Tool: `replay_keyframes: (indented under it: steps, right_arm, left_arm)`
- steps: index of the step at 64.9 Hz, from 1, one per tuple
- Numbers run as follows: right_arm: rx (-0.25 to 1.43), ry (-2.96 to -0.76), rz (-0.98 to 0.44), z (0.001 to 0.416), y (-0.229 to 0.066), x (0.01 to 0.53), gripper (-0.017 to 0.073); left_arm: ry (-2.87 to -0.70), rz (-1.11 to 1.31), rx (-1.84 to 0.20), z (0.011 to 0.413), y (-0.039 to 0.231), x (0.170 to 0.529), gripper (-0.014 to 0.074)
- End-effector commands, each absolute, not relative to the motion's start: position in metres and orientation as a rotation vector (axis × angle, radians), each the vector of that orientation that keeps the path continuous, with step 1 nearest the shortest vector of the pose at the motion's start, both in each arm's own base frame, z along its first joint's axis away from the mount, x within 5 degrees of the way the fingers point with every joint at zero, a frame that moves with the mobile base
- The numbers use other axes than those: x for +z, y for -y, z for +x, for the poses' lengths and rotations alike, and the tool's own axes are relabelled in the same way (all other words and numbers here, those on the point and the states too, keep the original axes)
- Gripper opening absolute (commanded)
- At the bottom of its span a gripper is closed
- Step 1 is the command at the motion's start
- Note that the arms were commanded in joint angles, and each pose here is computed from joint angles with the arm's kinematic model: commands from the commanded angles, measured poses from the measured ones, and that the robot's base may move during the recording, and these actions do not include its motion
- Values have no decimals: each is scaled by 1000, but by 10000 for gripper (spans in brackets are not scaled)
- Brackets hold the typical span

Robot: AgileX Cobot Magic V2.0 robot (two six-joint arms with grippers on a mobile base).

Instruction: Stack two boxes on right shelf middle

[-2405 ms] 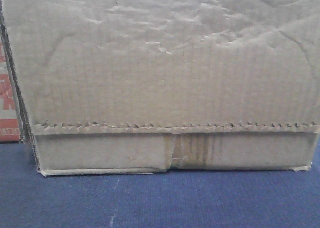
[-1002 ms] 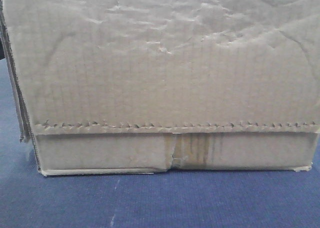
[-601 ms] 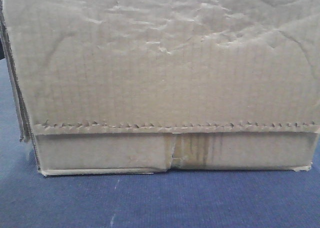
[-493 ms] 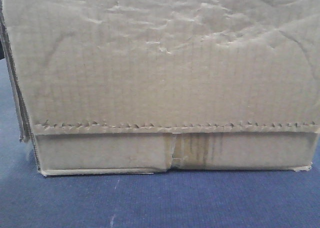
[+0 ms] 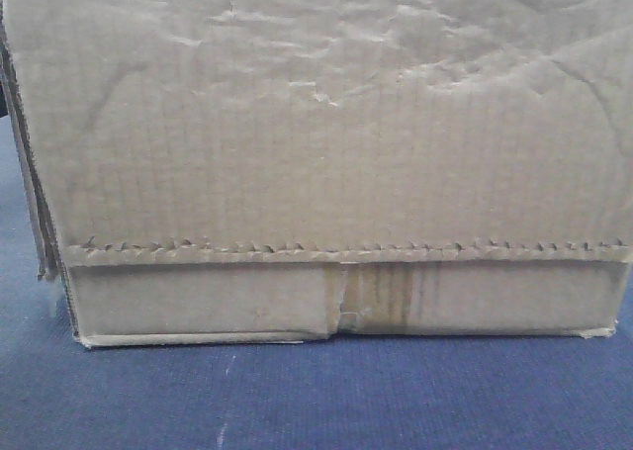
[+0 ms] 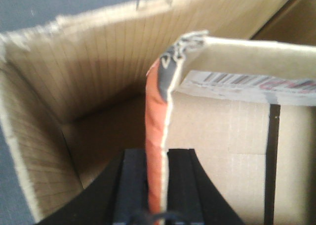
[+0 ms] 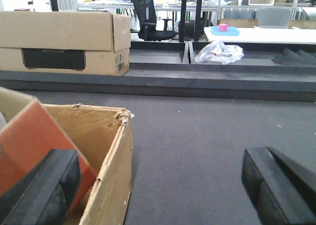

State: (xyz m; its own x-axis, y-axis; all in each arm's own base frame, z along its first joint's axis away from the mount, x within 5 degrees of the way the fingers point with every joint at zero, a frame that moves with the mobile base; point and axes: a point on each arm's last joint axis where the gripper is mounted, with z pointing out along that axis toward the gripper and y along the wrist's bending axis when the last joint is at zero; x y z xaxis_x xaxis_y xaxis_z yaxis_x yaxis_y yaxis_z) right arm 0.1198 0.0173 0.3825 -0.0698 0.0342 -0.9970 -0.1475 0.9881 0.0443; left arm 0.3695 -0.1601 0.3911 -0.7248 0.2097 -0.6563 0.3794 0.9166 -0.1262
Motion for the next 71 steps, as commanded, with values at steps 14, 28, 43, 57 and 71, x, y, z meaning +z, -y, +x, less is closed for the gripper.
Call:
replay_keyframes:
  steps: [14,28,43,57,71]
  right_arm:
    - [150,-1633,-90,121,-18,384,570]
    - [151,-1638,-90,120,-18,383,570]
    - [152,-1662,-96,119,-18,385,570]
    - [163,-1740,-120,123,-21,410,570]
    - [237,-1897,-249,151,-42,437,570]
  left_arm:
    - [-2379,398,-360,370,163,395,52]
    - [-2353,397,-365,366,162,402,507]
    - [-2250,385,-384,341,152,439,599]
    - [-2183,357,-306,308,123,475,599]
    - [-2306,276,-207,294,83,479,599]
